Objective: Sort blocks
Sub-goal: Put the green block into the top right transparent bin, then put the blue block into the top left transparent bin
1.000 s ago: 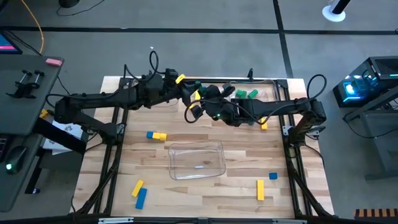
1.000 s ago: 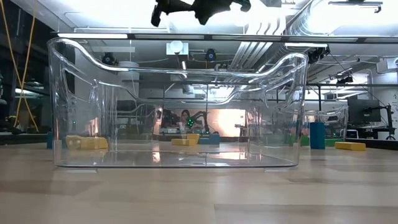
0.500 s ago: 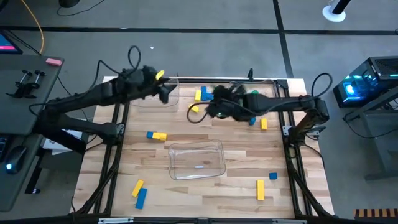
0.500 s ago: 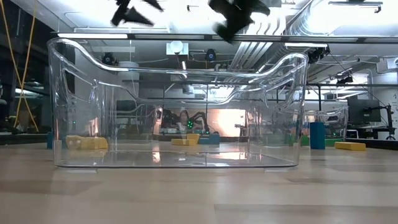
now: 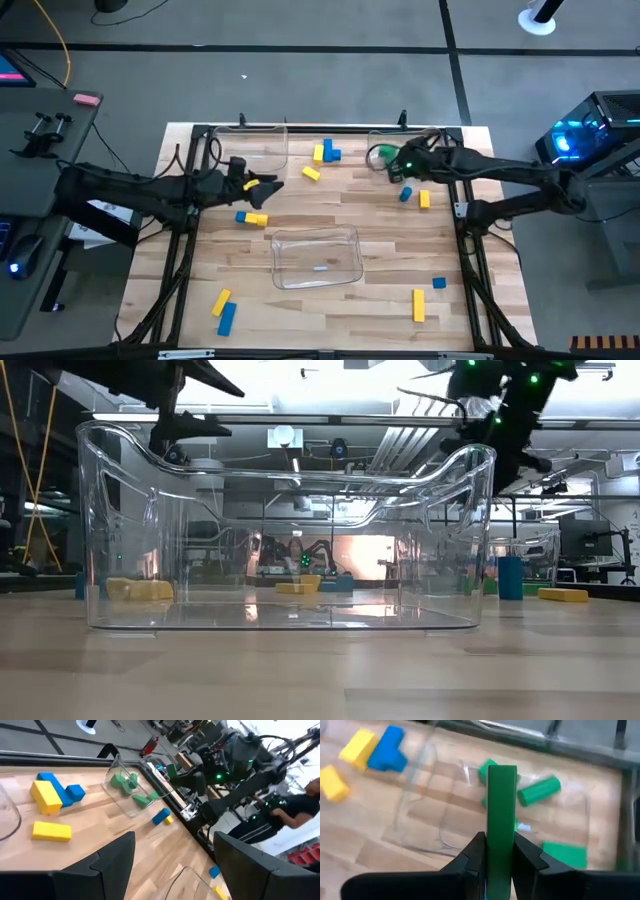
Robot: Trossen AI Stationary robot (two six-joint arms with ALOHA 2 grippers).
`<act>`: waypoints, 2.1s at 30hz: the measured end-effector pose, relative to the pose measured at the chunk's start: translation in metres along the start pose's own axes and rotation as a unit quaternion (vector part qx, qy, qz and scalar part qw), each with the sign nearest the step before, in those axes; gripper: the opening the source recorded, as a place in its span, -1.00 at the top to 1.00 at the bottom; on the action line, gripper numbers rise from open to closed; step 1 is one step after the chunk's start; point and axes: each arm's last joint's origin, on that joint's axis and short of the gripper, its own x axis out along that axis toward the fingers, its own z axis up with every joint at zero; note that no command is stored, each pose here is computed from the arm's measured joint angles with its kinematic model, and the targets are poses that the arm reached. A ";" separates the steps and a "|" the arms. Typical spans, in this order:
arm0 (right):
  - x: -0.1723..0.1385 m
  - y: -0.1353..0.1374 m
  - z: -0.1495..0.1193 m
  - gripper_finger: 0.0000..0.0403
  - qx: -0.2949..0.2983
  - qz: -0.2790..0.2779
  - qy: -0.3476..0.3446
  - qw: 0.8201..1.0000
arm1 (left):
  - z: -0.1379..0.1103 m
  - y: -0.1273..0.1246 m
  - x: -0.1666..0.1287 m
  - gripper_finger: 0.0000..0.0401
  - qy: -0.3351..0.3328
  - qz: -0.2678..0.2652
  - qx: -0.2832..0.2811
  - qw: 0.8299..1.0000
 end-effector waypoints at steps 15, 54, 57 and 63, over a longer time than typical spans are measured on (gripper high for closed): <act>0.012 -0.027 0.010 0.04 0.105 0.010 0.025 0.994 | 0.004 -0.006 -0.001 -0.27 -0.023 -0.026 0.005 0.999; 0.025 0.044 0.018 0.01 0.038 0.187 0.039 0.981 | -0.029 0.056 0.028 -0.27 0.623 0.082 0.492 0.602; 0.025 0.048 0.014 0.01 0.029 0.189 0.044 0.980 | -0.029 0.055 0.029 -0.27 0.622 0.067 0.479 0.616; 0.022 0.052 0.010 0.01 0.011 0.195 0.046 0.980 | -0.035 0.061 0.029 -0.27 0.624 0.066 0.477 0.616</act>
